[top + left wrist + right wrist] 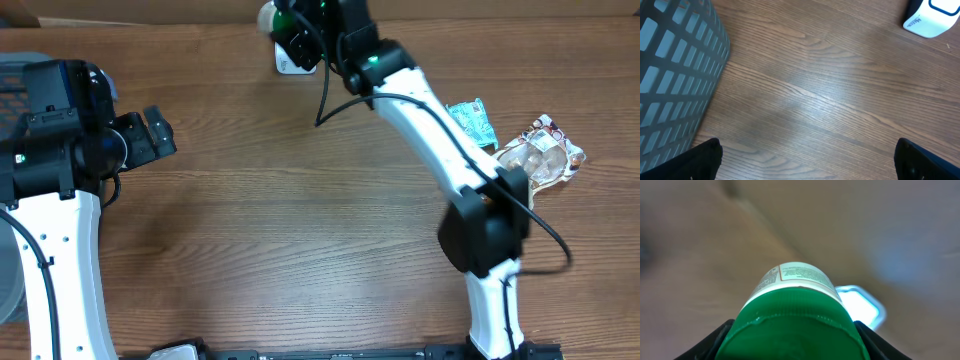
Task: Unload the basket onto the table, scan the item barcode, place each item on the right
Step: 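Carry the green-lidded jar right and set it beside the tissue packs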
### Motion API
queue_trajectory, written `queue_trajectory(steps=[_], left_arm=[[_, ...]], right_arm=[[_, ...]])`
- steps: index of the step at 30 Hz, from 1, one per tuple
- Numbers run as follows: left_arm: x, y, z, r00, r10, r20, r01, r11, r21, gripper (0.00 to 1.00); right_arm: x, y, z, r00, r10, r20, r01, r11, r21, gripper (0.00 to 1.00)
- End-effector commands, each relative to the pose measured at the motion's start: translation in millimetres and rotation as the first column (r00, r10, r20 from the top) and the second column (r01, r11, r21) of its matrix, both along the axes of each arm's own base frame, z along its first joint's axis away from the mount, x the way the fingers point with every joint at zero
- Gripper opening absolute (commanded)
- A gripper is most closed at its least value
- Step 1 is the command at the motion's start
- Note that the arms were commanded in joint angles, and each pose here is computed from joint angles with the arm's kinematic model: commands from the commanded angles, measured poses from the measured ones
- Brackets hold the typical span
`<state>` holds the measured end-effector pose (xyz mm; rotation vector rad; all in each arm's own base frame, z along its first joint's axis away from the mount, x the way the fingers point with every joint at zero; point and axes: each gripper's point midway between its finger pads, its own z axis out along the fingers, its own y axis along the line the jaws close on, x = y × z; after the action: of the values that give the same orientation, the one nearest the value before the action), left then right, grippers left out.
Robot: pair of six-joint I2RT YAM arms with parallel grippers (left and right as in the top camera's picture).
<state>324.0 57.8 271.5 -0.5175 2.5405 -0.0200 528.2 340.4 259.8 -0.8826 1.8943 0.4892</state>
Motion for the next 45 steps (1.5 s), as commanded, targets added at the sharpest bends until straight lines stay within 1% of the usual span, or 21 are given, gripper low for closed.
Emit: queue_trajectory(steps=[1, 3, 5, 8, 10, 12, 13, 15, 18, 21, 23, 29, 32, 34, 35, 36, 38, 39, 42, 45], left_arm=[[-3, 3, 8, 1.0, -0.008, 0.02, 0.007, 1.0, 0.027, 0.99], [-3, 3, 8, 1.0, -0.008, 0.02, 0.007, 1.0, 0.027, 1.0], [-3, 3, 8, 1.0, -0.008, 0.02, 0.007, 1.0, 0.027, 1.0], [-3, 3, 8, 1.0, -0.008, 0.02, 0.007, 1.0, 0.027, 1.0], [-3, 3, 8, 1.0, -0.008, 0.02, 0.007, 1.0, 0.027, 0.99], [-3, 3, 8, 1.0, -0.008, 0.02, 0.008, 1.0, 0.027, 1.0], [-3, 3, 8, 1.0, -0.008, 0.02, 0.007, 1.0, 0.027, 1.0], [-3, 3, 8, 1.0, -0.008, 0.02, 0.007, 1.0, 0.027, 1.0], [-3, 3, 8, 1.0, -0.008, 0.02, 0.007, 1.0, 0.027, 1.0], [-3, 3, 8, 1.0, -0.008, 0.02, 0.007, 1.0, 0.027, 0.99], [-3, 3, 8, 1.0, -0.008, 0.02, 0.007, 1.0, 0.027, 1.0], [-3, 3, 8, 1.0, -0.008, 0.02, 0.008, 1.0, 0.027, 0.99], [-3, 3, 8, 1.0, -0.008, 0.02, 0.007, 1.0, 0.027, 1.0], [-3, 3, 8, 1.0, -0.008, 0.02, 0.007, 1.0, 0.027, 1.0], [-3, 3, 8, 1.0, -0.008, 0.02, 0.007, 1.0, 0.027, 1.0], [-3, 3, 8, 1.0, -0.008, 0.02, 0.007, 1.0, 0.027, 1.0], [-3, 3, 8, 1.0, -0.008, 0.02, 0.007, 1.0, 0.027, 1.0], [-3, 3, 8, 1.0, -0.008, 0.02, 0.007, 1.0, 0.027, 1.0], [-3, 3, 8, 1.0, -0.008, 0.02, 0.007, 1.0, 0.027, 1.0], [-3, 3, 8, 1.0, -0.008, 0.02, 0.008, 1.0, 0.027, 1.0]], right_arm=[[-71, 33, 23, 0.923, 0.26, -0.283, -0.185, 0.946, 0.266, 0.47], [-88, 28, 0, 0.874, 0.262, -0.409, -0.174, 0.955, 0.239, 0.48], [-100, 15, -28, 0.833, 0.203, -0.515, -0.143, 0.978, 0.154, 0.52], [-118, -13, -69, 0.79, 0.091, -0.606, -0.14, 0.99, -0.035, 0.52], [-124, -38, -94, 0.771, -0.039, -0.636, -0.1, 0.978, -0.182, 0.53], [-127, -62, -111, 0.755, -0.162, -0.635, -0.062, 0.947, -0.315, 0.53], [-128, -81, -120, 0.745, -0.239, -0.623, -0.039, 0.916, -0.399, 0.53], [-128, -108, -131, 0.726, -0.35, -0.592, 0.002, 0.861, -0.508, 0.53], [-122, -149, -143, 0.675, -0.528, -0.516, 0.111, 0.763, -0.637, 0.53], [-115, -189, -154, 0.589, -0.683, -0.432, 0.236, 0.656, -0.717, 0.53], [-112, -205, -162, 0.545, -0.728, -0.416, 0.28, 0.625, -0.728, 0.53], [-105, -259, -192, 0.372, -0.823, -0.43, 0.4, 0.56, -0.726, 0.53], [-104, -267, -204, 0.328, -0.801, -0.5, 0.421, 0.598, -0.682, 0.51], [-103, -271, -208, 0.306, -0.788, -0.534, 0.433, 0.615, -0.659, 0.52], [-102, -274, -208, 0.299, -0.785, -0.543, 0.438, 0.618, -0.653, 0.61], [-101, -277, -208, 0.291, -0.784, -0.549, 0.445, 0.619, -0.647, 0.77], [-99, -281, -208, 0.278, -0.788, -0.55, 0.462, 0.611, -0.642, 0.96], [-98, -281, -206, 0.277, -0.788, -0.55, 0.468, 0.61, -0.639, 1.0], [-92, -280, -194, 0.297, -0.787, -0.541, 0.487, 0.612, -0.624, 1.0], [-85, -279, -160, 0.332, -0.779, -0.532, 0.523, 0.621, -0.584, 1.0]])
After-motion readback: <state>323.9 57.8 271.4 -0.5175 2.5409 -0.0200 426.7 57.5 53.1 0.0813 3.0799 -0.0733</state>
